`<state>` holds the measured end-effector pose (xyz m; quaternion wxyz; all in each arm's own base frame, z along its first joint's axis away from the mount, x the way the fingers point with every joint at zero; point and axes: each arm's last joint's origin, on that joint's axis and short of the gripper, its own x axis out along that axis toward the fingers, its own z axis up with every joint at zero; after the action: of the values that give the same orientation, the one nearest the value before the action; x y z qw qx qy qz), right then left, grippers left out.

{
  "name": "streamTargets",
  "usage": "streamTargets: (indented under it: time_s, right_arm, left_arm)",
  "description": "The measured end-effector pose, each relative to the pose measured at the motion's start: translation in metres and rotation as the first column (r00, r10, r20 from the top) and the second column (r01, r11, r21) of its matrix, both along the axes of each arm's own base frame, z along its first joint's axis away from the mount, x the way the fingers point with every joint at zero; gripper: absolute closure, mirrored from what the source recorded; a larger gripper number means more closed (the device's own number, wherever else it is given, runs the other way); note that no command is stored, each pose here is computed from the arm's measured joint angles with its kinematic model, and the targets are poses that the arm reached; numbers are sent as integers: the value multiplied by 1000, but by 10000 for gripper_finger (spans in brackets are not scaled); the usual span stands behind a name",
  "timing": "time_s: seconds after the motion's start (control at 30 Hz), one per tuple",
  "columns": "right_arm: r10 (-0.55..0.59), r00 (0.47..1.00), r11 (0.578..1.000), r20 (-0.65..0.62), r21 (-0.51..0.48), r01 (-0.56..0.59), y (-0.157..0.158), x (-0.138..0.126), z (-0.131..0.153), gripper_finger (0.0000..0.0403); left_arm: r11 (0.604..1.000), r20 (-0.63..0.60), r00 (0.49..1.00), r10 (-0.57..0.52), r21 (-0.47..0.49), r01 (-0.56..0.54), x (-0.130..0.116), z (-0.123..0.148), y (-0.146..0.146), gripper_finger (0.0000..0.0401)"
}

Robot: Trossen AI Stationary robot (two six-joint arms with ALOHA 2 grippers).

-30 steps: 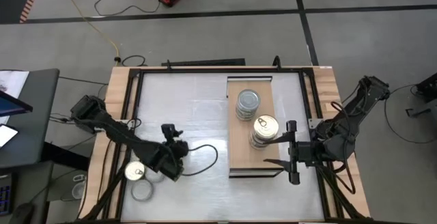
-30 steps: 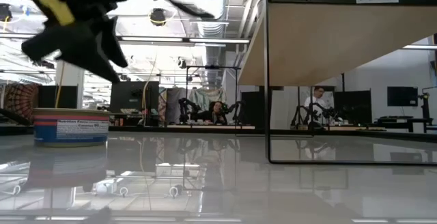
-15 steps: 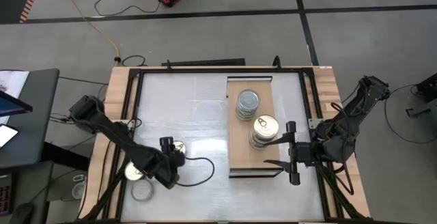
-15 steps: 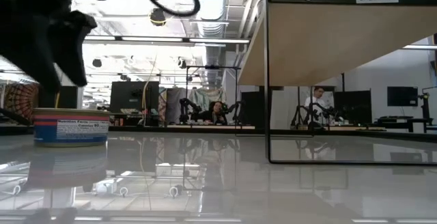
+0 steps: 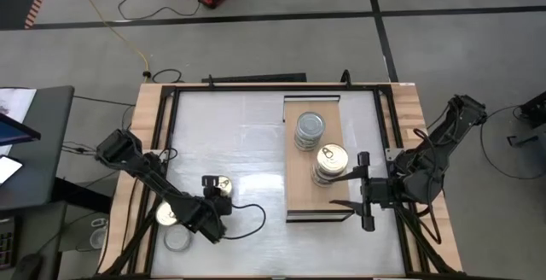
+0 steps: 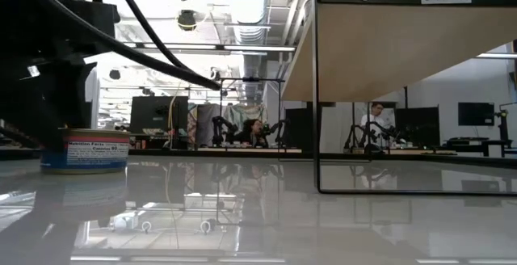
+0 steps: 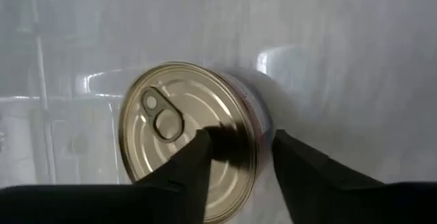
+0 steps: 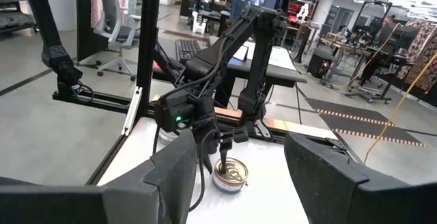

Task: Stack canned seafood by type on shelf
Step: Stack the blue tuna can on top of the blue tuna can

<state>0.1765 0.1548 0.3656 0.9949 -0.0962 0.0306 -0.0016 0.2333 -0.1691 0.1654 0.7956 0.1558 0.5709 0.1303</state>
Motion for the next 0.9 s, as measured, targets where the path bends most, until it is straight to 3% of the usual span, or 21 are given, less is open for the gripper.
streamTargets:
  time_s: [0.27, 0.67, 0.9]
  right_arm:
    - [0, 1000, 1000, 0, 4, 0, 0, 0, 0, 157]
    - [-1, 1000, 1000, 0, 16, 1, 0, 0, 0, 157]
    - [-1, 1000, 1000, 0, 18, 1, 0, 0, 0, 157]
  left_arm:
    - [999, 11, 1000, 22, -41, -21, 0, 1, -3, 390]
    - [985, -36, 999, 30, -169, -36, 5, 1, -11, 401]
    - [993, 27, 995, 93, -74, -91, 7, 4, -2, 400]
